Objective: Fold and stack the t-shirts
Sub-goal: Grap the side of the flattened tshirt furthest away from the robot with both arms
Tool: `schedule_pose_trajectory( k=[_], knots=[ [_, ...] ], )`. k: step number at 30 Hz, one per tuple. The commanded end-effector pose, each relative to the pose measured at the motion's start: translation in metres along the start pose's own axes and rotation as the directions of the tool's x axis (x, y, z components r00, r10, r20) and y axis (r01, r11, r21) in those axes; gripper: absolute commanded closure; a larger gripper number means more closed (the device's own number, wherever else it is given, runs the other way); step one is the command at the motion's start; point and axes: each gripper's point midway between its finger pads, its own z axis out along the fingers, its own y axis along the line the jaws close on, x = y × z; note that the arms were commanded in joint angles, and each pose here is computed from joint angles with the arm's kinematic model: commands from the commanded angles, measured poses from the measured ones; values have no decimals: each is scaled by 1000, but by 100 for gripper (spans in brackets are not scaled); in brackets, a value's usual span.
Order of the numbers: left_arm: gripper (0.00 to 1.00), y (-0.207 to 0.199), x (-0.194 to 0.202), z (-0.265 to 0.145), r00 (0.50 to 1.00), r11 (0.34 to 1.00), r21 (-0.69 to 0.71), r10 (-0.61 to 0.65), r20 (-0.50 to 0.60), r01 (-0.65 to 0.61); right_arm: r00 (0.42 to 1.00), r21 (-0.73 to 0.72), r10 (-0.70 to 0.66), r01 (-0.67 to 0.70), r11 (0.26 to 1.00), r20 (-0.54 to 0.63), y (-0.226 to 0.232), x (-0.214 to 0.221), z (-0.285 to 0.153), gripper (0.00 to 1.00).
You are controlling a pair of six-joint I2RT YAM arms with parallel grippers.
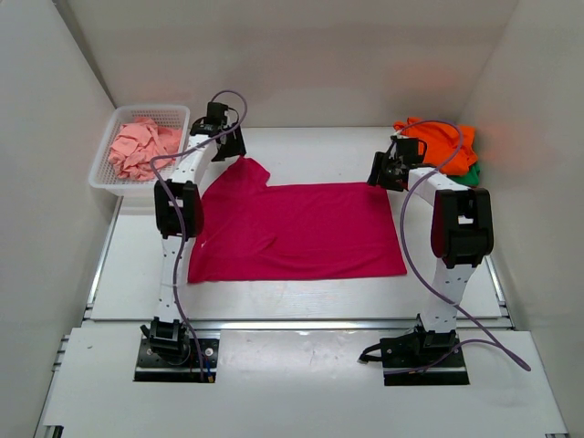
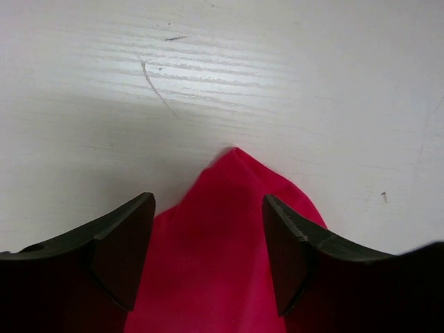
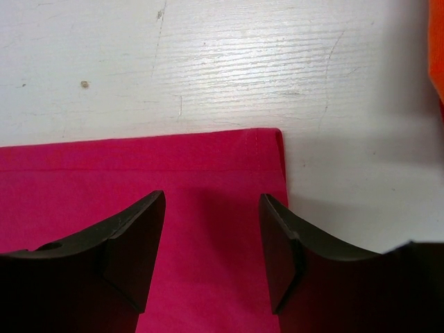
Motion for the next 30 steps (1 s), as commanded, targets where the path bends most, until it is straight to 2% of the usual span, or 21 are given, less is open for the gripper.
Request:
schedule_pose_trajectory(
  k=[1,4,10,12,14,15,17,18,20,24,30],
  knots=[
    [24,-1,8,-2,998,997,-51,55,-27,-57,999,3,-1,0,1000,49,-3,-18,1,46],
    [19,-6,15,-3,995,993,-74,90,-41,-93,999,-14,3,-2,1000,48,1,-18,0,45],
    [18,-7,33,0,991,997,-19,67,-117,-69,999,-13,3,-2,1000,48,0,-16,-1,47],
    [25,-11,38,4,989,998,1,63,-132,-64,999,-17,1,0,1000,44,1,-13,-1,46],
    [52,-11,36,5,991,999,13,52,-127,-50,999,-12,10,-10,1000,51,0,-15,0,46],
    [58,-14,35,4,991,998,27,52,-122,-49,999,-20,12,-11,1000,47,-1,-13,-1,46],
    [80,-23,36,2,990,996,68,67,-122,-59,999,-21,12,-11,1000,50,-1,-14,1,46],
    [85,-24,35,2,991,996,71,65,-117,-57,999,-21,12,-11,1000,45,-1,-12,2,47],
    [100,-29,34,-3,991,994,88,78,-113,-68,999,-29,11,-9,1000,48,-3,-15,5,46],
    [100,-38,30,-12,991,990,115,96,-95,-85,998,-5,-2,2,1000,55,-6,-19,10,46],
    [100,-42,25,-36,995,985,157,84,-46,-76,995,114,-4,-7,993,96,-18,-37,18,49]
  ],
)
